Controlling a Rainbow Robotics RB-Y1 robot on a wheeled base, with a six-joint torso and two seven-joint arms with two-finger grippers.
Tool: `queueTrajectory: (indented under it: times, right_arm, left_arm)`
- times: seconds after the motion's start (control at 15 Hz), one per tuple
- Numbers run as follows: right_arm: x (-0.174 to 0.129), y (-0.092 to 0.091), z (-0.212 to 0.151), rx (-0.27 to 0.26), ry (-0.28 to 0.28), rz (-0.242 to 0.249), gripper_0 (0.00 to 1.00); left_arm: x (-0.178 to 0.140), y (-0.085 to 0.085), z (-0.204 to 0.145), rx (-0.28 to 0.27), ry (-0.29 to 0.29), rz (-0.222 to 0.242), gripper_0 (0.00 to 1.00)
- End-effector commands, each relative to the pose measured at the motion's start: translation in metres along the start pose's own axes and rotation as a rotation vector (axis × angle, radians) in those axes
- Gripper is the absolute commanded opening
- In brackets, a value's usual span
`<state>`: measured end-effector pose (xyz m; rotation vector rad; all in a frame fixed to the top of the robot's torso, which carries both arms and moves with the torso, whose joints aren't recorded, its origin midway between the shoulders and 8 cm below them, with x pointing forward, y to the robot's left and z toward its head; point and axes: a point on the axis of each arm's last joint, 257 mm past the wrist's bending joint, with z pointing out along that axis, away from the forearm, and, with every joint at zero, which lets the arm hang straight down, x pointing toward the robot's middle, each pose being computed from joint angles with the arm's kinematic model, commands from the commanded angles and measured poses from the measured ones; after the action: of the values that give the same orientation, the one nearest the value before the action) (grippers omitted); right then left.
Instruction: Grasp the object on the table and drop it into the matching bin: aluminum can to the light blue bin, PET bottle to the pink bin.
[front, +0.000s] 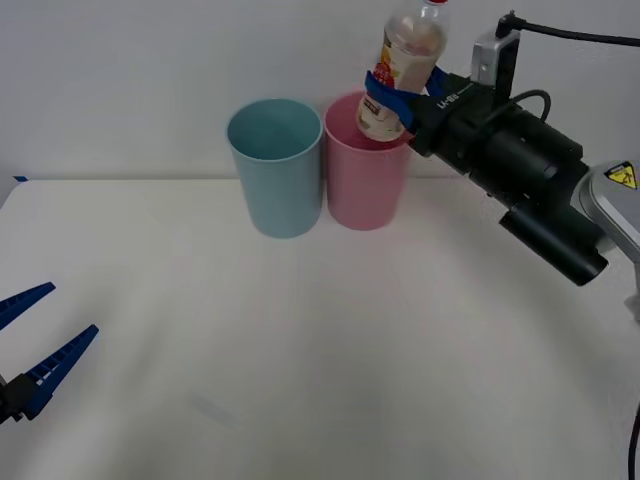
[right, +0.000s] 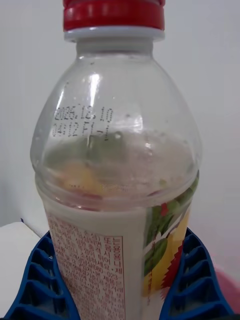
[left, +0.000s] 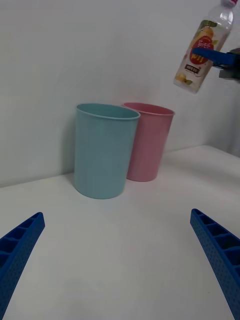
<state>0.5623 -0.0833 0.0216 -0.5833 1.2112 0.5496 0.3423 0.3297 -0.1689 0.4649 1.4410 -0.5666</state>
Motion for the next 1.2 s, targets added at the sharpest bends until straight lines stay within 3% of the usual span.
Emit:
queueTrajectory:
  times: [0.07, 0.4, 0.73, 1.13, 1.2]
  right_arm:
    - [0.009, -0.017, 0.023, 0.019, 0.025, 0.002, 0.00]
    - [0.025, -0.038, 0.058, 0.050, 0.068, 0.008, 0.00]
    - [0.045, -0.057, 0.071, 0.092, 0.114, -0.007, 0.00]
    - [0.048, -0.060, 0.072, 0.100, 0.124, -0.024, 0.00]
    - [0.047, -0.060, 0.072, 0.100, 0.122, -0.029, 0.12]
  left_arm:
    - [0.000, 0.000, 0.000, 0.000, 0.000, 0.000, 1.00]
    - [0.000, 0.000, 0.000, 0.000, 0.000, 0.000, 1.00]
    - [0.000, 0.000, 0.000, 0.000, 0.000, 0.000, 1.00]
    - [0.000, 0.000, 0.000, 0.000, 0.000, 0.000, 1.00]
    - [0.000, 0.000, 0.000, 0.000, 0.000, 0.000, 1.00]
